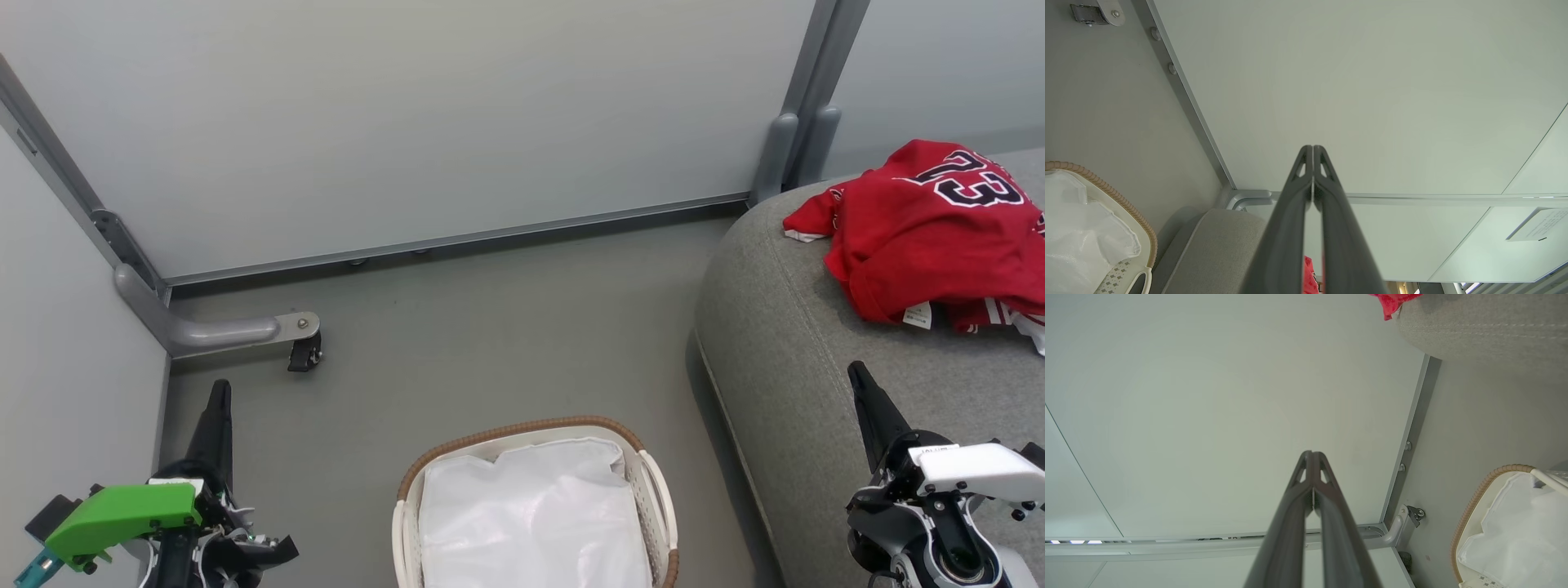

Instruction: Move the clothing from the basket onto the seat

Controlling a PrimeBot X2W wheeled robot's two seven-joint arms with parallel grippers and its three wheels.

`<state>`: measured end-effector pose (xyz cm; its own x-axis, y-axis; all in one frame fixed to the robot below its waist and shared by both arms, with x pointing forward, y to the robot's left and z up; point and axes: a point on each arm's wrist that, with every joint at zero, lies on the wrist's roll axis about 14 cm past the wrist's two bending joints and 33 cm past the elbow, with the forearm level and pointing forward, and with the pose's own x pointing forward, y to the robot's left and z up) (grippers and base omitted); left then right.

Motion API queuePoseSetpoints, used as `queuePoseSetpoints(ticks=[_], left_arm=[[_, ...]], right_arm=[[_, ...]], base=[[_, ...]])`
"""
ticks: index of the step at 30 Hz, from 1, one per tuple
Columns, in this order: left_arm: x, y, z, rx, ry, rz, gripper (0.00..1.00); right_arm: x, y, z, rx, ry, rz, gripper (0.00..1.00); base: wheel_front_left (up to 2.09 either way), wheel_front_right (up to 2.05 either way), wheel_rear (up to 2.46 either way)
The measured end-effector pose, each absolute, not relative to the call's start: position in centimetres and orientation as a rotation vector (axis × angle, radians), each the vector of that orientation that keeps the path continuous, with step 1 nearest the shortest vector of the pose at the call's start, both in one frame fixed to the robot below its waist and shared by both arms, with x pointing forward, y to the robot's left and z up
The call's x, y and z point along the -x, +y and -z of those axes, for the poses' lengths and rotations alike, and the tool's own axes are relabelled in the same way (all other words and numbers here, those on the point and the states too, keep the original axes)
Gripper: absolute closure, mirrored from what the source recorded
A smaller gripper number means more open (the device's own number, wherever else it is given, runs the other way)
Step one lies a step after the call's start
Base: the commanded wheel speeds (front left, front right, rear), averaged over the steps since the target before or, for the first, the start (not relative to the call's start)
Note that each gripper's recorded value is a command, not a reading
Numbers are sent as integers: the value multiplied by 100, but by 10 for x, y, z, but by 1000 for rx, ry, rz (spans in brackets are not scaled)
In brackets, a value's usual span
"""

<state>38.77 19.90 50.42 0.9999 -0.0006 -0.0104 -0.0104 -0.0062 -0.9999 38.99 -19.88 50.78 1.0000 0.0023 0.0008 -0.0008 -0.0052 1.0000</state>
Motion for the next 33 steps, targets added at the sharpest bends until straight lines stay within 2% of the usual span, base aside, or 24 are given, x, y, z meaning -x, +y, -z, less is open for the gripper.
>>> queuePoseSetpoints(ticks=[33], left_arm=[[-388,199,-504,1577,9,-8,100]], right_arm=[[-390,-199,-508,-1576,1,-2,100]], base=[[0,0,0]])
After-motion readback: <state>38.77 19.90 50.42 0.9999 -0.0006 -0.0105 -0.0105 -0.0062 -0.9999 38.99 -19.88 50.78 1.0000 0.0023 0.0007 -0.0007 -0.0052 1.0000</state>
